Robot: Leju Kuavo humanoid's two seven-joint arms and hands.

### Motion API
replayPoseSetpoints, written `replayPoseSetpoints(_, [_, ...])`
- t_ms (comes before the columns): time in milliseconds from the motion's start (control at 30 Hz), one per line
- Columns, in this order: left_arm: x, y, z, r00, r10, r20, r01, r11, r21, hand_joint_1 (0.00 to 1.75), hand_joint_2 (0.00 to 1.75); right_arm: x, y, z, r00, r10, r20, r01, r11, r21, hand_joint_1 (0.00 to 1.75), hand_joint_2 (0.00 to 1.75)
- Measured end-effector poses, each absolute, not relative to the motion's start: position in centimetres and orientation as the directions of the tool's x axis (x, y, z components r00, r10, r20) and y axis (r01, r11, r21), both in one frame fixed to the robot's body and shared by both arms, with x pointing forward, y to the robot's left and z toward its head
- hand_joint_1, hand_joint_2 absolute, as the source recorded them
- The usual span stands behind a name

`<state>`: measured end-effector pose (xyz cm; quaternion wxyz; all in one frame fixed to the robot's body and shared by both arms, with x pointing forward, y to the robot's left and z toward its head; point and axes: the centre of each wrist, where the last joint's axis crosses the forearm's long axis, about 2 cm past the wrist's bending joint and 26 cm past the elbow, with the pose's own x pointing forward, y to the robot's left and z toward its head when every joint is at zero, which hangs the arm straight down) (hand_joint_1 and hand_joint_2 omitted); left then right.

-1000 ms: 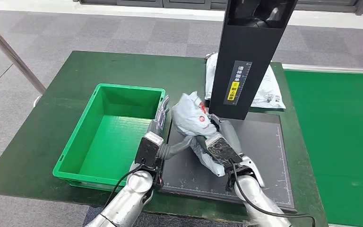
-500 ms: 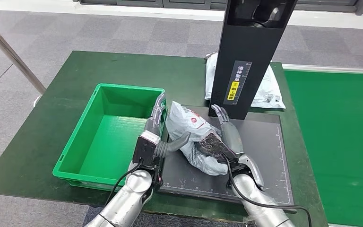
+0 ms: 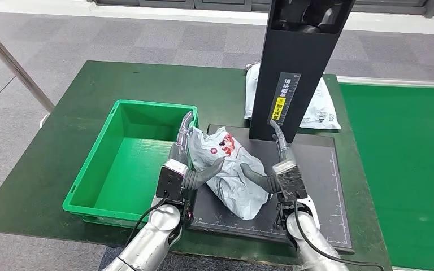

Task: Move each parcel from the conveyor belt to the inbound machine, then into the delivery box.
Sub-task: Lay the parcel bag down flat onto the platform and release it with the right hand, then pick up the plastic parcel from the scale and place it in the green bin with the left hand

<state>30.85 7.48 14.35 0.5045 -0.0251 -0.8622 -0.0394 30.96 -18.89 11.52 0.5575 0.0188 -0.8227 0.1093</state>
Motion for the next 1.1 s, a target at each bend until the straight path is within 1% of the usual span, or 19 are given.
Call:
replayPoseSetpoints(133, [31.5,7.3,14.0,-0.481,-0.062,0.875,0.096,0.988,0.122,0.0,1.75,31.2,-19.9,12.1,-0.385,-0.177,0.906,-0.168,0.978,0.12,0.0,0.0])
replayPoseSetpoints(233, [32.2,6.9,13.8,-0.487,-0.131,0.864,0.113,0.971,0.211,0.0,1.75,31.6,-21.0,12.7,-0.367,-0.331,0.869,-0.18,0.942,0.283,0.0,0.0])
replayPoseSetpoints(333, [32.6,6.6,13.4,-0.495,-0.206,0.844,0.132,0.943,0.307,0.0,1.75,31.8,-22.4,12.8,-0.348,-0.427,0.835,-0.184,0.904,0.385,0.0,0.0])
replayPoseSetpoints(467, [33.0,6.4,13.1,-0.49,-0.252,0.834,0.147,0.919,0.365,0.0,1.75,32.0,-23.7,12.7,-0.356,-0.448,0.82,-0.158,0.894,0.42,0.0,0.0])
replayPoseSetpoints(533, [33.1,6.2,13.0,-0.485,-0.296,0.823,0.159,0.896,0.416,0.0,1.75,32.0,-24.0,12.7,-0.358,-0.447,0.82,-0.149,0.894,0.423,0.0,0.0])
replayPoseSetpoints(600, [33.2,6.0,12.7,-0.469,-0.385,0.795,0.201,0.83,0.521,0.01,1.75,32.1,-24.3,12.5,-0.356,-0.444,0.822,-0.138,0.895,0.423,0.0,0.87])
replayPoseSetpoints(633, [33.2,5.9,12.5,-0.455,-0.447,0.77,0.235,0.774,0.588,0.19,1.75,32.3,-24.4,12.5,-0.354,-0.44,0.825,-0.132,0.897,0.422,0.0,1.31])
replayPoseSetpoints(667, [33.3,5.8,12.2,-0.44,-0.519,0.733,0.273,0.701,0.659,0.62,1.75,32.5,-24.6,12.5,-0.352,-0.436,0.828,-0.127,0.899,0.419,0.0,1.75])
replayPoseSetpoints(733, [33.3,5.6,11.5,-0.433,-0.656,0.618,0.336,0.519,0.786,1.48,1.75,32.8,-24.9,12.5,-0.347,-0.422,0.837,-0.117,0.905,0.408,0.0,1.75])
replayPoseSetpoints(767, [33.4,5.6,11.3,-0.446,-0.706,0.55,0.355,0.425,0.833,1.75,1.75,33.0,-25.0,12.4,-0.345,-0.414,0.842,-0.113,0.909,0.401,0.0,1.75])
replayPoseSetpoints(833, [33.7,5.5,11.2,-0.482,-0.763,0.43,0.37,0.268,0.889,1.75,1.75,33.2,-25.1,12.3,-0.343,-0.4,0.85,-0.105,0.915,0.389,0.0,1.75])
replayPoseSetpoints(900, [34.1,5.5,11.3,-0.508,-0.787,0.351,0.364,0.174,0.915,1.75,1.75,33.3,-25.1,12.3,-0.34,-0.393,0.854,-0.101,0.918,0.383,0.0,1.75])
replayPoseSetpoints(1000, [34.4,5.5,11.4,-0.539,-0.798,0.27,0.342,0.086,0.936,1.75,1.75,33.5,-25.0,12.3,-0.33,-0.382,0.863,-0.103,0.924,0.369,0.0,1.75])
replayPoseSetpoints(1100, [34.6,5.6,11.5,-0.557,-0.794,0.242,0.329,0.057,0.943,1.75,1.75,33.6,-24.9,12.1,-0.313,-0.373,0.874,-0.114,0.928,0.356,0.0,1.75])
